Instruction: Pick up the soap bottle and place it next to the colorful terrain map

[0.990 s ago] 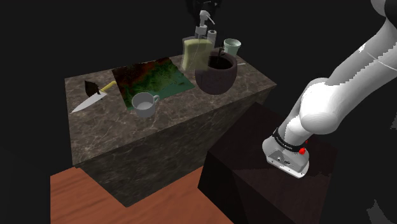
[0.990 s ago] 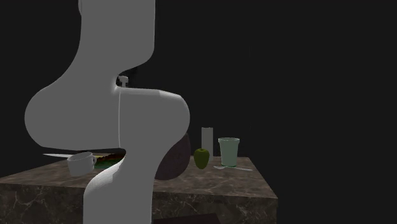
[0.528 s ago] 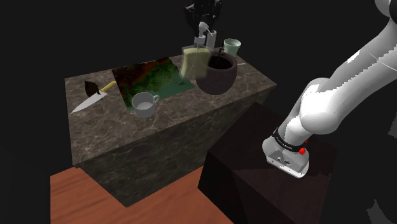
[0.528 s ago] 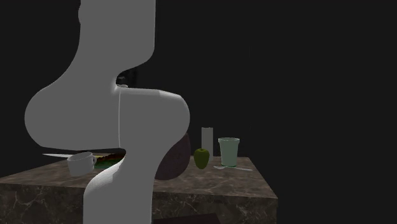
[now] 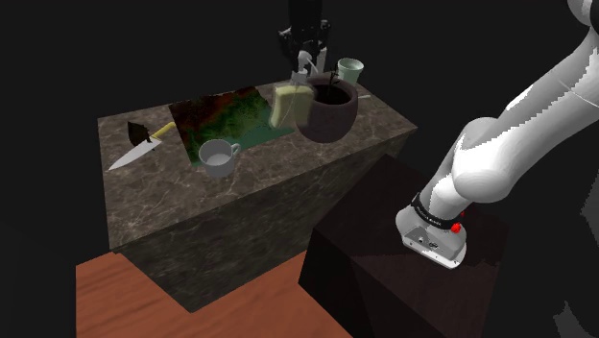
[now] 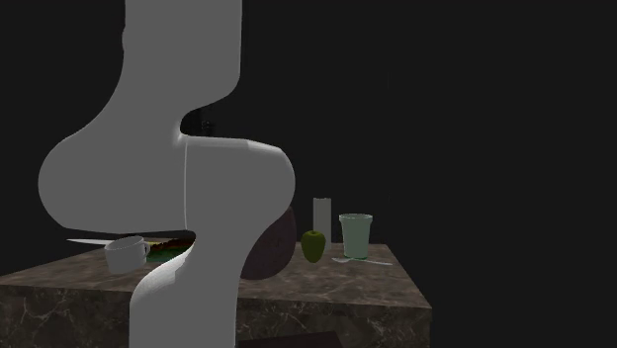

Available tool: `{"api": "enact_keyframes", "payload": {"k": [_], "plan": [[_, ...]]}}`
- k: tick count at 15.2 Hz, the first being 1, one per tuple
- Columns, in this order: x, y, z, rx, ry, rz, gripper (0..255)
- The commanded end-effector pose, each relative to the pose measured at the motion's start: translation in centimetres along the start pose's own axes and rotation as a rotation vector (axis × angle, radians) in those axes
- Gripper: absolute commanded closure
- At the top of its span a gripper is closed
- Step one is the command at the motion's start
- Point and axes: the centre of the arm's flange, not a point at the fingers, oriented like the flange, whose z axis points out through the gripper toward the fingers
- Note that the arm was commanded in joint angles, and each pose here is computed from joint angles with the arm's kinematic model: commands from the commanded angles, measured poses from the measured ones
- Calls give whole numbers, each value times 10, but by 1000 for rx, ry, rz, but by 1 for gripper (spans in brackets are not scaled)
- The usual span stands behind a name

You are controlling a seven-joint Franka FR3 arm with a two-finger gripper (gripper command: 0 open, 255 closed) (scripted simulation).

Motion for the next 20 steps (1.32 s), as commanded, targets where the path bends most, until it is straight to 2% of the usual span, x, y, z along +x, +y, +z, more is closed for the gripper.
{"api": "enact_keyframes", "payload": {"k": [1, 20], "plan": [[-1, -1, 11, 0, 1, 0, 255], [-3, -14, 110, 0, 1, 0, 255]]}}
